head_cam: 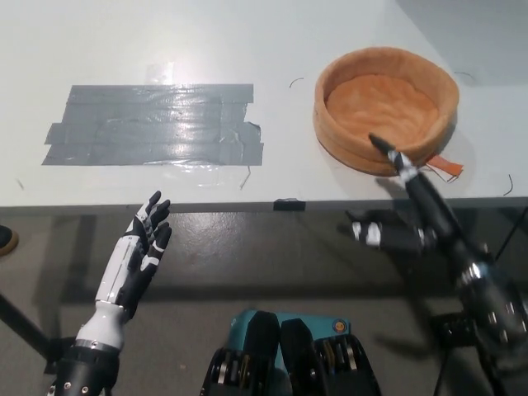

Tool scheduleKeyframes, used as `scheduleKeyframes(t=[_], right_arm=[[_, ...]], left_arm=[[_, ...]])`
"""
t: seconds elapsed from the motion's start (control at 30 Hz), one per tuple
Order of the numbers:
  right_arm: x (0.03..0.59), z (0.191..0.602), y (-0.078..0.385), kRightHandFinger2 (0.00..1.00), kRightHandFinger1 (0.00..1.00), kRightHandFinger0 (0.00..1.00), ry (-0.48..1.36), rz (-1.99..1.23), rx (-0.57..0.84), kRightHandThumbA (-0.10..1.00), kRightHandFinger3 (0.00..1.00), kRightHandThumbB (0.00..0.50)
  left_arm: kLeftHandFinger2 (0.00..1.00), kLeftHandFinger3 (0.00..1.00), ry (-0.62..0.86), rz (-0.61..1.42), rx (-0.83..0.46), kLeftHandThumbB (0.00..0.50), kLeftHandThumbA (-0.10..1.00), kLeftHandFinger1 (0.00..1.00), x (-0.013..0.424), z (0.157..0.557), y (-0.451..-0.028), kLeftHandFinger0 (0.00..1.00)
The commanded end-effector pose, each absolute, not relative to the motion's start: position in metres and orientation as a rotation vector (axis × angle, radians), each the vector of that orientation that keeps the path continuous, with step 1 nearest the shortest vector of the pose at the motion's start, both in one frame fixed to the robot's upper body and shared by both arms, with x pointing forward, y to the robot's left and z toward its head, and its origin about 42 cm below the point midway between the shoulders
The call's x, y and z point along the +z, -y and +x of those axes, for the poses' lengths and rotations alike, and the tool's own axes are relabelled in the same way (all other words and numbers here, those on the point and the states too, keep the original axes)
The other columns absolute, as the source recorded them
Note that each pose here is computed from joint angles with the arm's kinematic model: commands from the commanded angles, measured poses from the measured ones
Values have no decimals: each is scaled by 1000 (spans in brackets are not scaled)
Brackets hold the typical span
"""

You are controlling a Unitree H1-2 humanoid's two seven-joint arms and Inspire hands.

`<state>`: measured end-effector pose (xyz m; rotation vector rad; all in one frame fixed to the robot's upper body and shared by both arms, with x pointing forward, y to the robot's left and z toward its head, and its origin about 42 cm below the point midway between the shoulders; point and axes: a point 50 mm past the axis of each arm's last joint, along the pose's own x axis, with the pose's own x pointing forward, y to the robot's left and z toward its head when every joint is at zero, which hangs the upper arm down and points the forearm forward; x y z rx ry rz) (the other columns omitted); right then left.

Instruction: An emotional support dumpling is kept in a soft plate infront in the middle of the desk infront of the robot. The robot extends its right arm to pick up the dumpling and hands it to a person

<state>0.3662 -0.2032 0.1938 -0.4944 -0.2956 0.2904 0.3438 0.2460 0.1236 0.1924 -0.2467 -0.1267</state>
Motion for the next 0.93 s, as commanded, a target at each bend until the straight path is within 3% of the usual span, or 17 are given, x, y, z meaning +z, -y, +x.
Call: scheduleKeyframes(t=[0.0,0.27,0.33,0.5,0.9], right_arm=[[220,278,211,1000,1000,1000,614,-202,207,1000,1000,335],[157,279,219,1000,1000,1000,409,-120,207,1000,1000,282],[143,283,222,1000,1000,1000,343,-86,206,1000,1000,291],[129,286,229,1000,1000,1000,278,-18,226,1000,1000,210],[123,280,229,1000,1000,1000,249,-6,258,1000,1000,204]], left_arm=[[1000,1000,328,195,-169,333,834,1000,144,350,-239,1000],[1000,1000,310,217,-177,332,836,1000,131,341,-241,1000],[1000,1000,308,218,-171,343,829,1000,129,340,-241,1000],[1000,1000,301,209,-172,357,825,1000,128,336,-240,1000],[1000,1000,292,200,-163,370,815,1000,124,325,-240,1000]])
